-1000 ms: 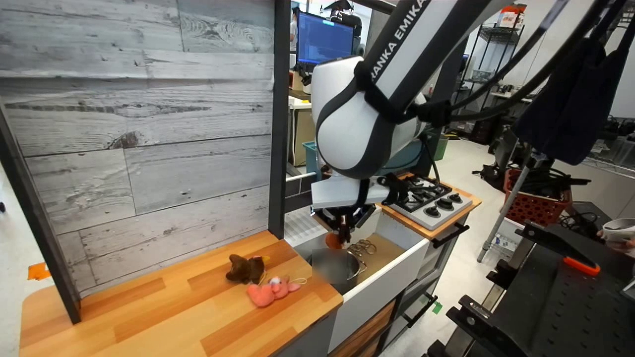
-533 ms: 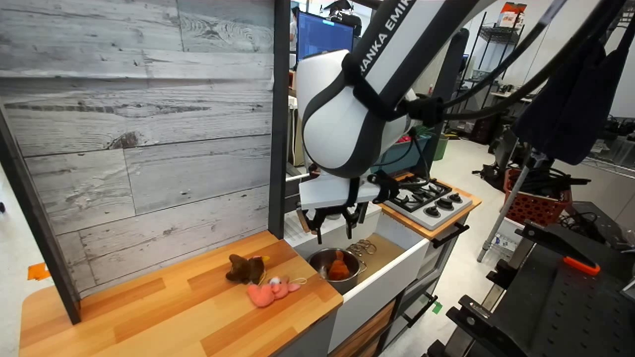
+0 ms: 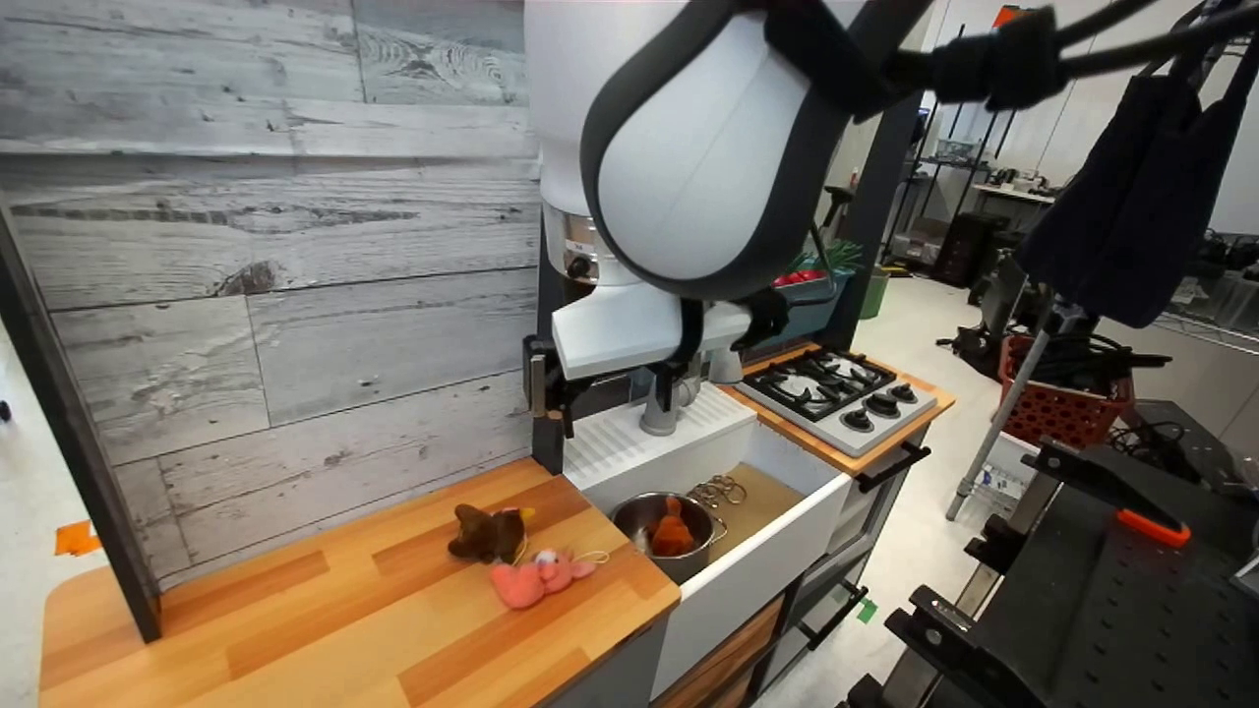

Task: Pick up all the toys and put them in the pot, that is in the sink

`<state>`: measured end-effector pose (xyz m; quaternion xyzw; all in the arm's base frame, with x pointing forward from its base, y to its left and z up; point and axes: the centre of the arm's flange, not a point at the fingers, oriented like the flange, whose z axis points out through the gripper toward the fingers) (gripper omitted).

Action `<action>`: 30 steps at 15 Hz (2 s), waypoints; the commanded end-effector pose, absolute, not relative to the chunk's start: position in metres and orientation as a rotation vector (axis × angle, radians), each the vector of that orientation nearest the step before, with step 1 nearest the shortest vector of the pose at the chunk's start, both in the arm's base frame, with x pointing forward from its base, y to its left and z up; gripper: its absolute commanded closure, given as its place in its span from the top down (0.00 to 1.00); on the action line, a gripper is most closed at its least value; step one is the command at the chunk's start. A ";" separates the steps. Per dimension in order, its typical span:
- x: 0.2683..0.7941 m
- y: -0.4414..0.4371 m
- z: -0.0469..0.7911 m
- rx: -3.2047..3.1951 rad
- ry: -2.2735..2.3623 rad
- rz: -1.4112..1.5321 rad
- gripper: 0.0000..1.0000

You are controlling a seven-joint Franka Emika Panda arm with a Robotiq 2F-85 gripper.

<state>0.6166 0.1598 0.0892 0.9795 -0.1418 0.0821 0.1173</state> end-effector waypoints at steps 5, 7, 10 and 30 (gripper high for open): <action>0.627 0.199 0.061 2.886 -0.379 0.257 1.00; 0.627 0.221 0.051 2.907 -0.388 0.279 1.00; 0.629 0.239 0.034 2.909 -0.416 0.276 1.00; 0.670 0.264 -0.034 2.900 -0.481 0.283 0.34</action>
